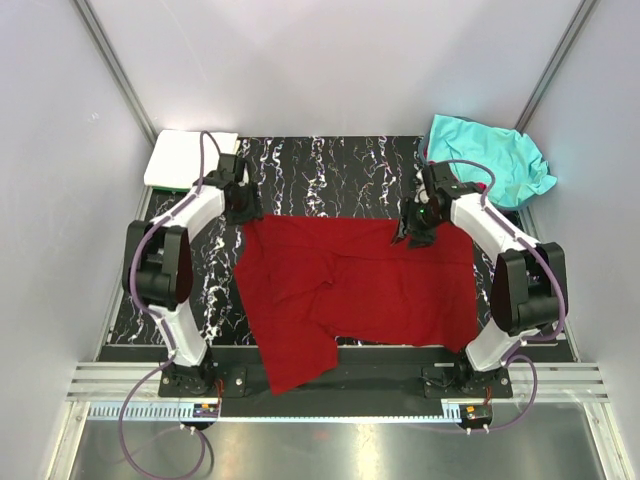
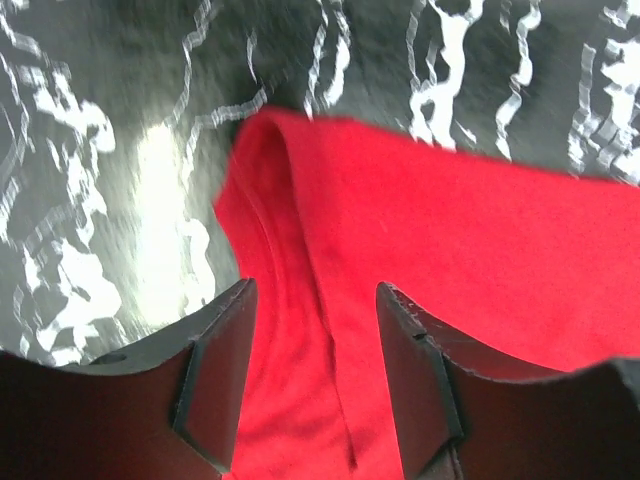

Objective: Fold and stack the t-shirts
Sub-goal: Fold the tshirt

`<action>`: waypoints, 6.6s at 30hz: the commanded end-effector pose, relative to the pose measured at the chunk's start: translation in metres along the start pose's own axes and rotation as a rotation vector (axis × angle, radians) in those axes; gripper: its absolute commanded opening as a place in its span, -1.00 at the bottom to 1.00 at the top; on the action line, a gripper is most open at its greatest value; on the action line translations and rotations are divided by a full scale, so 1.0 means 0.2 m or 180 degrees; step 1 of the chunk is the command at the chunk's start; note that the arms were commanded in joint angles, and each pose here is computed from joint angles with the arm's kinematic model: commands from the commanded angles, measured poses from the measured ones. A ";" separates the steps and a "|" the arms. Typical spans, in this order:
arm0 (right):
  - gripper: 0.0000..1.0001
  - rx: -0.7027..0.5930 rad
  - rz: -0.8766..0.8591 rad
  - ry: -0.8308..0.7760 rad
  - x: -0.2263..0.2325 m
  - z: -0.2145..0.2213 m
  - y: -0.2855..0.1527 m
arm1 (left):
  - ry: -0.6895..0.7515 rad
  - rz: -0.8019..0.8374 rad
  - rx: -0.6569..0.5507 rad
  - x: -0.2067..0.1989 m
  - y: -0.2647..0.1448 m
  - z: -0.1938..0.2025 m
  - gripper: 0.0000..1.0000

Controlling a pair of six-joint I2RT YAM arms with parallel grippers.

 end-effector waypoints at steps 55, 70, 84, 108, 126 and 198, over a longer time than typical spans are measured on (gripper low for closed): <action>0.04 -0.0300 0.0128 0.0809 -0.23 -0.15 0.03 | 0.0293 0.0197 0.0071 0.17 0.27 -0.07 0.15; 0.04 -0.0344 0.0286 0.0838 -0.22 -0.23 0.08 | 0.0216 -0.0367 -0.0037 0.33 0.19 -0.21 -1.00; 0.05 -0.0283 0.0314 0.0845 -0.21 -0.21 0.03 | 0.0022 -0.0524 -0.0530 0.28 -0.19 -0.34 0.61; 0.14 -0.0314 0.0629 0.0572 -0.15 0.18 0.15 | -0.0260 0.0208 -0.0153 0.02 -0.44 0.40 0.56; 0.19 -0.1043 0.1013 0.0090 0.06 -0.32 0.26 | -0.0162 0.0058 -0.0179 -0.02 -0.02 -0.20 0.49; 0.29 -0.0392 -0.0150 0.1703 -0.44 0.31 -0.20 | -0.2127 -0.0763 0.0847 0.12 -0.39 1.12 -0.11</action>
Point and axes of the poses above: each gripper's point midway between its finger pads, its own y axis out along the fingers, its own x axis along the line the jaws close on, z = x × y, the point moved 10 cm from there along -y, back along the fingers, and after that the axes turned 14 degrees about y, right-handed, at the moved point
